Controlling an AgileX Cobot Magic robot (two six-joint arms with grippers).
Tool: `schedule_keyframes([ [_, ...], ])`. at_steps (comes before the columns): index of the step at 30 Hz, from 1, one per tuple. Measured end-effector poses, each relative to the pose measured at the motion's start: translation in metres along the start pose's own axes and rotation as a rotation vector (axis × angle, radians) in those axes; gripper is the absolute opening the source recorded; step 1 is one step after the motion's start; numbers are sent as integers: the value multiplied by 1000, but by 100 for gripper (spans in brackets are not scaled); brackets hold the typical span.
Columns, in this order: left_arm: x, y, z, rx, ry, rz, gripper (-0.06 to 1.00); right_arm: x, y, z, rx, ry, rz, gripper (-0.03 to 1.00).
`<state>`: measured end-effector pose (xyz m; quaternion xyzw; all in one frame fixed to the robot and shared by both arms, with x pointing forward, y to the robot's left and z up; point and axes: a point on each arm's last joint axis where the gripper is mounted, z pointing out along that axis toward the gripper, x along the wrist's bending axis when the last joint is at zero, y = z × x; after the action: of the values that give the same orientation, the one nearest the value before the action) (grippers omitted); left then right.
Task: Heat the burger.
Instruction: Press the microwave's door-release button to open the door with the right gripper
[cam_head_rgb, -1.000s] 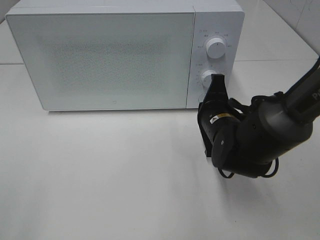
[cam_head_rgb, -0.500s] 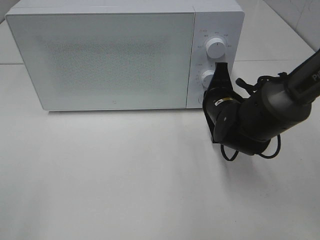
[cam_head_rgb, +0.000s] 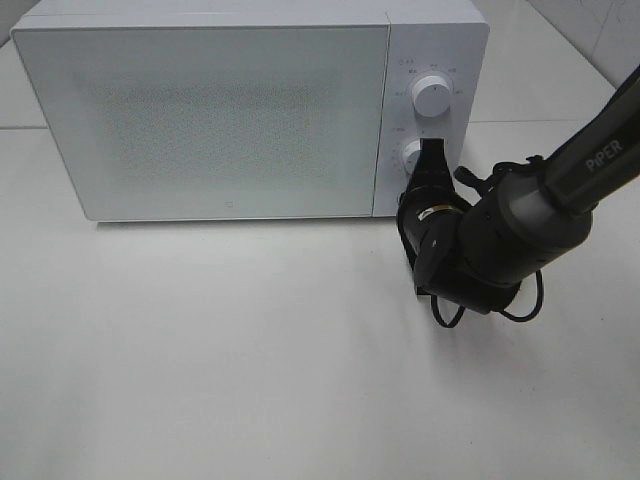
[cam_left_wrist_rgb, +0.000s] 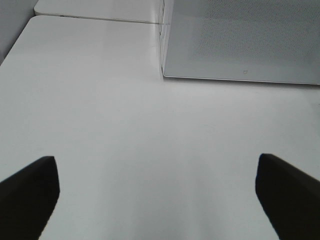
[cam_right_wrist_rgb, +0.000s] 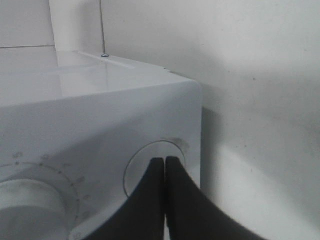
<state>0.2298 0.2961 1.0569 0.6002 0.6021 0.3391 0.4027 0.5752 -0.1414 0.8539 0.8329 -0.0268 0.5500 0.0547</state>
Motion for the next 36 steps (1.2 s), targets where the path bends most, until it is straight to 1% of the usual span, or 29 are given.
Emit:
schedule_keyframes([
  [14, 0, 0, 0, 0, 0, 0, 99, 3, 1, 1, -24, 19, 18, 3],
  [21, 0, 0, 0, 0, 0, 0, 99, -3, 1, 5, -39, 19, 9, 3],
  [29, 0, 0, 0, 0, 0, 0, 99, -1, -1, 8, -44, 36, 17, 3],
  [36, 0, 0, 0, 0, 0, 0, 99, -3, -6, 12, -45, 21, 31, 3],
])
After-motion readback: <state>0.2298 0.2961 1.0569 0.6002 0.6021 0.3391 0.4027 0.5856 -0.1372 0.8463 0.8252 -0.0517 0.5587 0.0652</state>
